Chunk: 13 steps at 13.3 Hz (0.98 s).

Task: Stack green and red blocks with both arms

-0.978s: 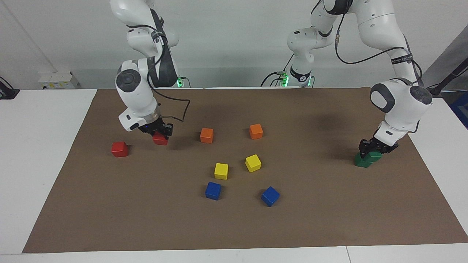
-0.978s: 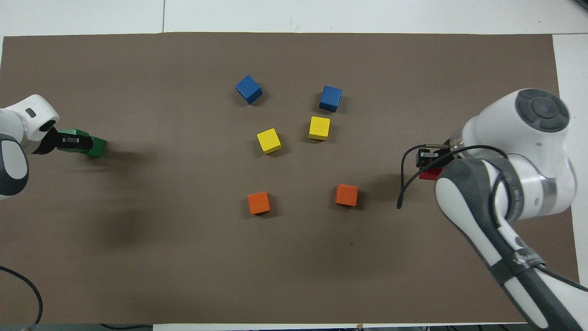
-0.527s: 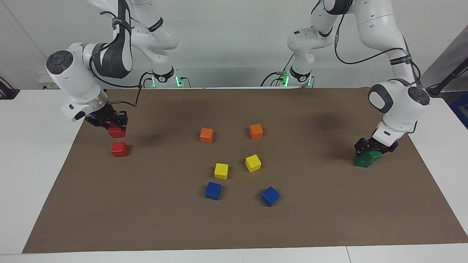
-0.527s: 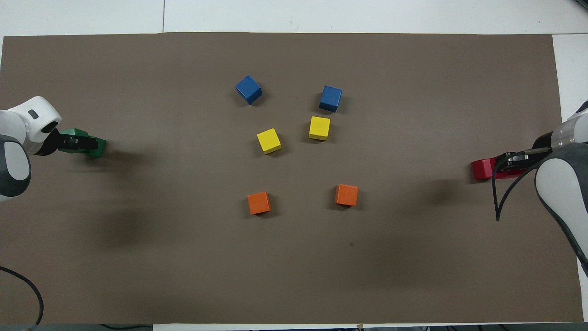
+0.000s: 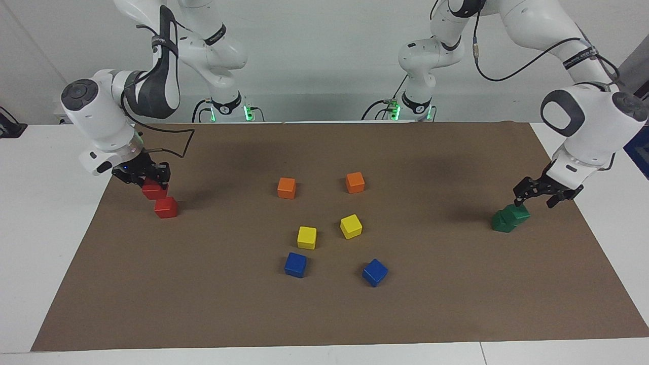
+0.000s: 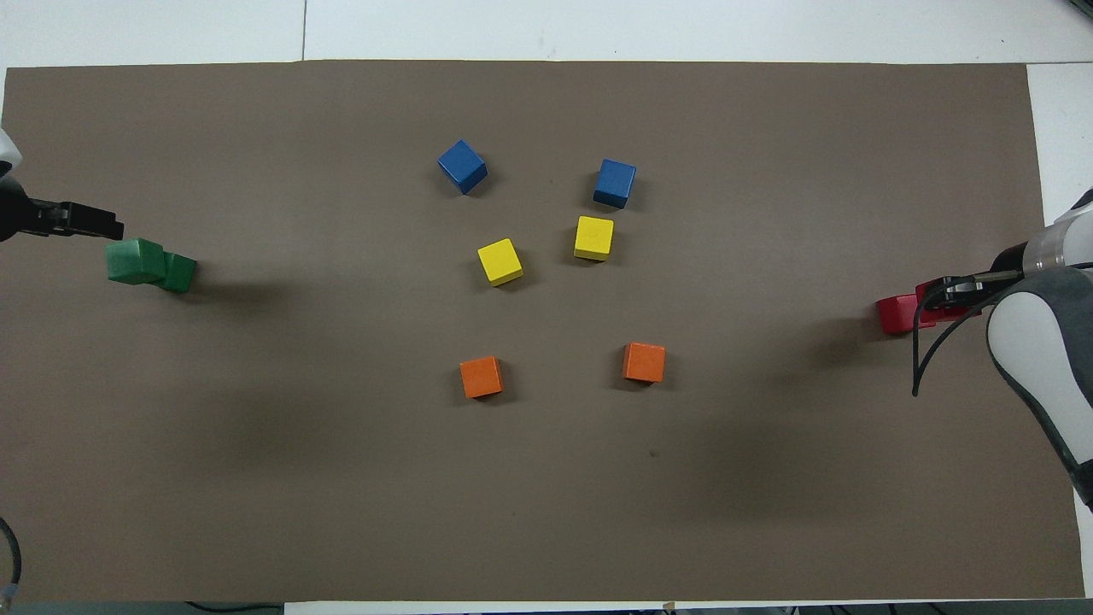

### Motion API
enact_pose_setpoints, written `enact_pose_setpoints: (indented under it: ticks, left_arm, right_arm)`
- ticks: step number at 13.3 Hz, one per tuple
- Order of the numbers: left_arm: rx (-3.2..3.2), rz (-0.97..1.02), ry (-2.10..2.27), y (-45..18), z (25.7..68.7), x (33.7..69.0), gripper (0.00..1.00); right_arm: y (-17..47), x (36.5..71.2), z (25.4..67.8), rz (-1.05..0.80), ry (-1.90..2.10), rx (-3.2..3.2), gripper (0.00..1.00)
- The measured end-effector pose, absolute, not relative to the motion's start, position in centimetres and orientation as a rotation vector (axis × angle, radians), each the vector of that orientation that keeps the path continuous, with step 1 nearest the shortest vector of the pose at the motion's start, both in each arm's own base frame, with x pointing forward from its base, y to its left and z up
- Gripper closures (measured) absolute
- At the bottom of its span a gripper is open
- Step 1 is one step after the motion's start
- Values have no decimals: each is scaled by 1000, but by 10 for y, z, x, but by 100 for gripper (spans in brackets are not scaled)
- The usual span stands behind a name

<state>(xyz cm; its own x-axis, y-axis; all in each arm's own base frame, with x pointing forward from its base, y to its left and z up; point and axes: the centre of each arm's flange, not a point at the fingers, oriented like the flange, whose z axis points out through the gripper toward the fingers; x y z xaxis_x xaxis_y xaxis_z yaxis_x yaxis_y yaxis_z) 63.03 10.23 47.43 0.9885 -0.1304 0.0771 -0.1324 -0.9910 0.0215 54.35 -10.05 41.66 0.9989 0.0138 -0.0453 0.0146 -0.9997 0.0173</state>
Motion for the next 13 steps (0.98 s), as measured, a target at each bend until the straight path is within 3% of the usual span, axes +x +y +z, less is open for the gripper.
enact_pose_setpoints:
  ticks: [2,9,13]
  left_arm:
    - [3103,117,-156,86,511,626,0]
    - [3088,43,148,29,578,587,0]
    - [3090,-18,125,19,593,570,0]
  right_arm:
    - [-104,545,408,-66,13,3123,46]
    - [-106,545,388,-35,20,3120,46]
    - [-109,543,378,-28,94,3119,46]
